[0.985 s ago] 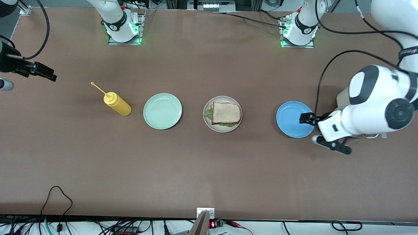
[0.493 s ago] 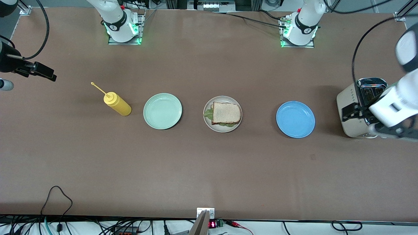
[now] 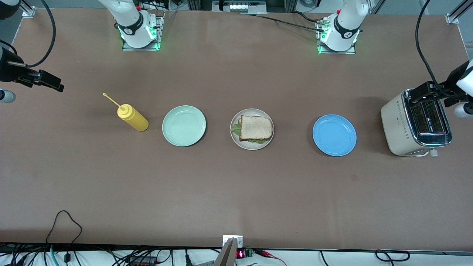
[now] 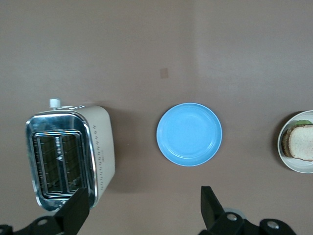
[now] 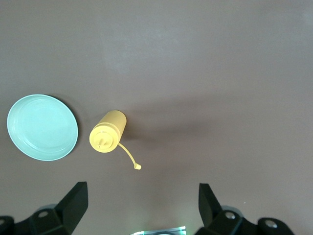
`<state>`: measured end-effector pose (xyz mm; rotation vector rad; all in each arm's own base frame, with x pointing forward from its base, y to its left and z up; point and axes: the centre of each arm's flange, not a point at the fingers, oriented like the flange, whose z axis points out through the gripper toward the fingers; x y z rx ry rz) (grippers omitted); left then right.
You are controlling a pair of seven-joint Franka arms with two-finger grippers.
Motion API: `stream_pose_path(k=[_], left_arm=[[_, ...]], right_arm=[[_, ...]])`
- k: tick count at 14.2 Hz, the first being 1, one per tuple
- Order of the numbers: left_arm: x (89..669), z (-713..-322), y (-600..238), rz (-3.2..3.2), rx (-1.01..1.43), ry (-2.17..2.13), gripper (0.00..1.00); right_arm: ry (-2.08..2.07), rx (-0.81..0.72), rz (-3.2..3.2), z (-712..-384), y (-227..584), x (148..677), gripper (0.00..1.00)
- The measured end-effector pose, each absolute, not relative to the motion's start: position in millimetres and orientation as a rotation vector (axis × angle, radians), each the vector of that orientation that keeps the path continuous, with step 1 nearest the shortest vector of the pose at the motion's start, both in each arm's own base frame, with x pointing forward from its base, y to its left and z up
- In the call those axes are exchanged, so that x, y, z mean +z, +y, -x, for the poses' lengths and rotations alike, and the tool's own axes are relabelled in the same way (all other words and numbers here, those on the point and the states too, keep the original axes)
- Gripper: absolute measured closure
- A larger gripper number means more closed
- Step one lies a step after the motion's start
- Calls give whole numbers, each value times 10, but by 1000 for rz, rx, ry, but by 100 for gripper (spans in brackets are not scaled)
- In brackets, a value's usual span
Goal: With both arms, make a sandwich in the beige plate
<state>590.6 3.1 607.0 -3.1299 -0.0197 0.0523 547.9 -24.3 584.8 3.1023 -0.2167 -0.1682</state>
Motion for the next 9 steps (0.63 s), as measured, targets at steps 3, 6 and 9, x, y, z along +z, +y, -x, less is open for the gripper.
stream_pose_path(k=[3,6,9], left_arm=[[5886,-5815,19,3138,57,-32,0],[5882,-5640,1,3136,68,-38,0],[5926,-5509,-7,3133,66,-41,0]], right_arm=[[-216,-175,-3102,-5474,-239,5844,0],[-215,-176,-3102,-5473,-235,5844,0],[-214,-177,-3102,-5473,-231,5844,0]])
